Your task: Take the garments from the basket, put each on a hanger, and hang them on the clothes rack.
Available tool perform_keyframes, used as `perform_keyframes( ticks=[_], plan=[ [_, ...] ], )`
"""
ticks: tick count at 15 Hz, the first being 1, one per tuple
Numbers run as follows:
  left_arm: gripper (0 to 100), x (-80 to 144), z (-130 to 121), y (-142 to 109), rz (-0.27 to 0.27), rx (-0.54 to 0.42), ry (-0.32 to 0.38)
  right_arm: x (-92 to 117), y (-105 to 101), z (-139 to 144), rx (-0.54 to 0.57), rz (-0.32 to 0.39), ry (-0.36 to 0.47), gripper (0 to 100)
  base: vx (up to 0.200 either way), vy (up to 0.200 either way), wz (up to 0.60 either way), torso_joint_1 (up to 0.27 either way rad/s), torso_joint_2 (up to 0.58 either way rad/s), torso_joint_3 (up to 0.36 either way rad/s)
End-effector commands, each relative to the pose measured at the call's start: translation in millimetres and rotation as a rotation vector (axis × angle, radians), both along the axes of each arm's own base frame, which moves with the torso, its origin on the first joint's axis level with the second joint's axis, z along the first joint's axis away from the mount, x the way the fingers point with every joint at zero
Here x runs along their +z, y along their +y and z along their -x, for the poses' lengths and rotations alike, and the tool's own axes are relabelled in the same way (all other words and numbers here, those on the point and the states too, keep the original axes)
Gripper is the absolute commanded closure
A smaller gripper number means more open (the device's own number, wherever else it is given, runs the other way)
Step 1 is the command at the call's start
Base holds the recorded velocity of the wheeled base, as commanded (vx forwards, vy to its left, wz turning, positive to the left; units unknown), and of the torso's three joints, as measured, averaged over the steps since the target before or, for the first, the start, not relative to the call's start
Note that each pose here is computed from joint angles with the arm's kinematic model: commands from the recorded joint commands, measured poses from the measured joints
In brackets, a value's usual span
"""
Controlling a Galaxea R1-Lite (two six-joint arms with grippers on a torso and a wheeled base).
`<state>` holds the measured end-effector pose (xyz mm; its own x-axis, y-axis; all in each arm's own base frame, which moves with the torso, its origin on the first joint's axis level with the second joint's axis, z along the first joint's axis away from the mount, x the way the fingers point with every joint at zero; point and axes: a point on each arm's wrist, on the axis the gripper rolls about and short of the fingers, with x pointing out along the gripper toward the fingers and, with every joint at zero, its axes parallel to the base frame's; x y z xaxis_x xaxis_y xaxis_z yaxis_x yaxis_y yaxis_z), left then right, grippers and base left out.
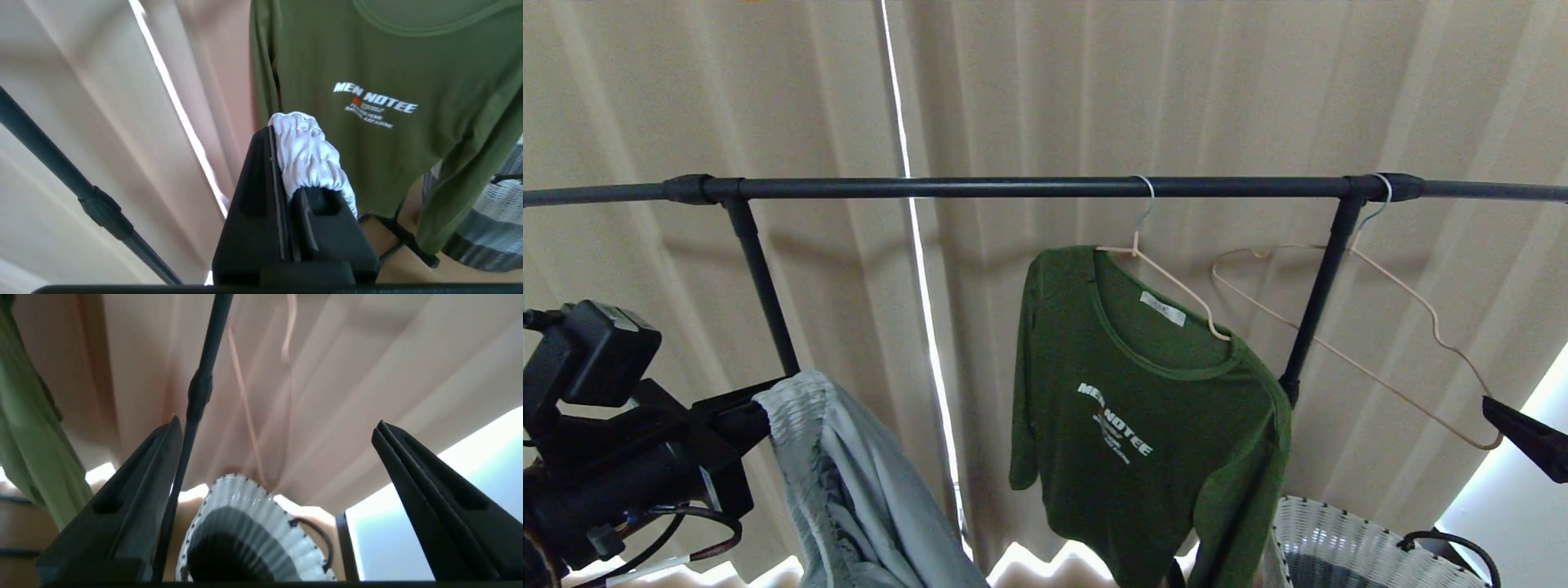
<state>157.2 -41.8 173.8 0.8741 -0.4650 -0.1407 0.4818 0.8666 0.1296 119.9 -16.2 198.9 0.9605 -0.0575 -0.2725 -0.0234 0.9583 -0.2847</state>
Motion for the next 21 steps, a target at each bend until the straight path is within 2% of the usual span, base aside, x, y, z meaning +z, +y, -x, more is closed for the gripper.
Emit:
perform_keyframes(
  ticks=[1,4,8,12,13,14,17,21],
  plan=[
    [100,-1.6,0.9,0.0,-0.002,-0.002,0.005,3.8,-0.8,-5.6,0.0,0.0,0.001,0,0.0,0.0,0.0,0.0,0.0,0.0],
    [100,-6.0,3.9,0.4,-0.025,-0.007,0.008,20.4,-2.8,-19.6,0.005,-0.002,0.005,0,0.0,0.0,0.0,0.0,0.0,0.0],
    [100,-2.0,11.4,1.9,-0.028,-0.011,-0.027,42.9,-6.9,-45.4,0.005,-0.03,0.097,0,0.0,0.0,0.0,0.0,0.0,0.0],
    [100,-1.1,16.2,2.7,-0.028,-0.013,-0.043,30.3,-14.1,-95.3,-0.011,-0.092,0.209,0,0.0,0.0,0.0,0.0,0.0,0.0],
    [100,-1.1,16.2,2.7,-0.028,-0.013,-0.043,29.5,-14.8,-97.2,-0.015,-0.1,0.214,0,0.0,0.0,0.0,0.0,0.0,0.0],
    [100,-1.5,15.8,2.4,-0.03,-0.015,-0.04,21.9,-17.0,-112.0,-0.028,-0.14,0.25,0,0.0,0.0,0.0,0.0,0.0,0.0],
    [100,-1.9,15.9,2.4,-0.031,-0.015,-0.039,11.0,-21.7,-124.8,0.052,-0.201,0.287,0,0.0,0.0,0.0,0.0,0.0,0.0],
    [100,-2.3,15.7,2.4,-0.031,-0.015,-0.036,7.1,-22.7,-129.6,0.062,-0.211,0.301,0,0.0,0.0,0.0,0.0,0.0,0.0]
  ],
)
